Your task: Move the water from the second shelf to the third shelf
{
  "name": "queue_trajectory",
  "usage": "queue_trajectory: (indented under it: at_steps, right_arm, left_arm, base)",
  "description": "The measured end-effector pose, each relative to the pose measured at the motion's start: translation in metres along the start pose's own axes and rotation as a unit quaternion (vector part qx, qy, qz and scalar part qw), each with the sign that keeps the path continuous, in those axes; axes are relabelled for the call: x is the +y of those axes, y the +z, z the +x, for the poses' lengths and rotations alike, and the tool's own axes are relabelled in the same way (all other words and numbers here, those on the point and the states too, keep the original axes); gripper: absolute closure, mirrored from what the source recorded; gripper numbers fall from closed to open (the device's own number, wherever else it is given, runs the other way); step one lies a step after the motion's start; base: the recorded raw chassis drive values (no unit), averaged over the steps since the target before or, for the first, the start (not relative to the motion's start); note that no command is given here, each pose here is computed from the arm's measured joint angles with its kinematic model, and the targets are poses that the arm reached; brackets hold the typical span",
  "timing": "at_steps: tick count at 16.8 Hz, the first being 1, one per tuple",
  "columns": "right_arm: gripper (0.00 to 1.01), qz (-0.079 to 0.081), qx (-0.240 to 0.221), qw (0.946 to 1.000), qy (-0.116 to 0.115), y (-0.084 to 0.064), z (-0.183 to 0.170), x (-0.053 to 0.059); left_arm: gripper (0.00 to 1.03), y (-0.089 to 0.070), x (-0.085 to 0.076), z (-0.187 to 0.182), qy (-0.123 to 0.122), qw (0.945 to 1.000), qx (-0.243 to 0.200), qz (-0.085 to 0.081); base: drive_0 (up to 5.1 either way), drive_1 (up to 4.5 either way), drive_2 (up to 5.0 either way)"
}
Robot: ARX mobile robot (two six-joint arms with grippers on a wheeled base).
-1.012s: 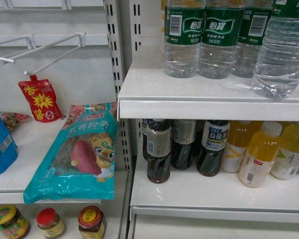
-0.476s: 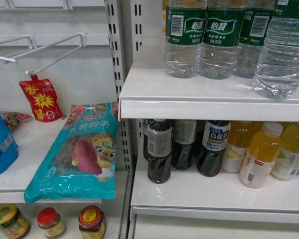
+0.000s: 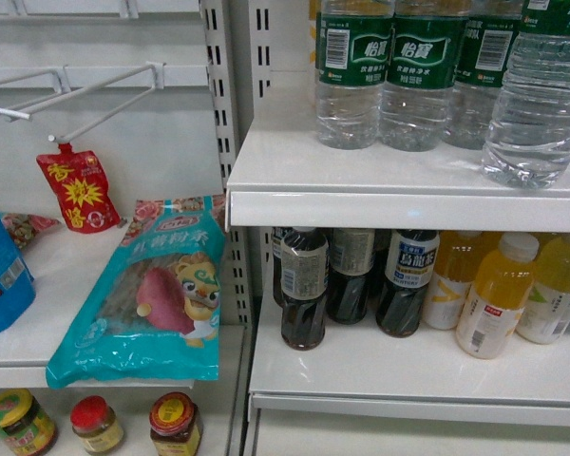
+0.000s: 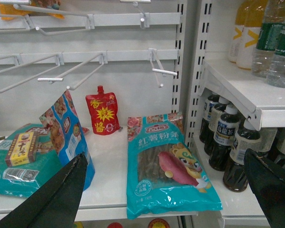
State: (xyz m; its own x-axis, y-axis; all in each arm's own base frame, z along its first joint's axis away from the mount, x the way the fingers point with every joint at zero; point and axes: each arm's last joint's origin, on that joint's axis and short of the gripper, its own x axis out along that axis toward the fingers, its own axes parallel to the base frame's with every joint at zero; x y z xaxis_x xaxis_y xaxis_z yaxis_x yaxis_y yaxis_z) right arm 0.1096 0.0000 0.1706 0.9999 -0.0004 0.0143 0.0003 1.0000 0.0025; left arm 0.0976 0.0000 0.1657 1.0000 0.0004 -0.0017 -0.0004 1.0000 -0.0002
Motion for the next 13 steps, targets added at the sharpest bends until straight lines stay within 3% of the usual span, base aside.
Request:
queue_trajectory:
  at_steps: [2, 3, 4, 9, 10, 13]
  right_arm:
    - [0.99, 0.000, 0.004, 1.0000, 0.000, -0.001, -0.002, 0.000]
    - [0.99, 0.000, 0.027, 0.9996, 0.000, -0.007, -0.010, 0.000]
    - [0.99, 0.000, -0.007, 1.0000, 0.000, 0.000, -0.013, 0.000]
    - [0.99, 0.000, 0.005, 1.0000, 0.000, -0.003, -0.012, 0.000]
    - [0.94, 0.000, 0.004, 1.0000, 0.000, -0.003, -0.012, 0.000]
    - [0.63, 0.000, 0.004, 1.0000, 0.000, -0.003, -0.012, 0.000]
  left_arm:
    - [0.05, 0.000, 0.000, 0.000, 0.000, 1.0000, 0.000, 0.000]
    - [0.05, 0.000, 0.000, 0.000, 0.000, 1.0000, 0.000, 0.000]
    - [0.05, 0.000, 0.000, 0.000, 0.000, 1.0000, 0.000, 0.000]
    - [0.05, 0.000, 0.000, 0.000, 0.000, 1.0000, 0.000, 0.000]
    - [0.05, 0.000, 0.000, 0.000, 0.000, 1.0000, 0.000, 0.000]
    - [0.05, 0.000, 0.000, 0.000, 0.000, 1.0000, 0.000, 0.000]
  base:
    - [0.0, 0.00, 0.0]
    - [0.0, 0.00, 0.0]
    - [0.0, 0.00, 0.0]
    - [0.0, 0.00, 0.0]
    - [0.0, 0.00, 0.0]
    - [0.0, 0.00, 0.0]
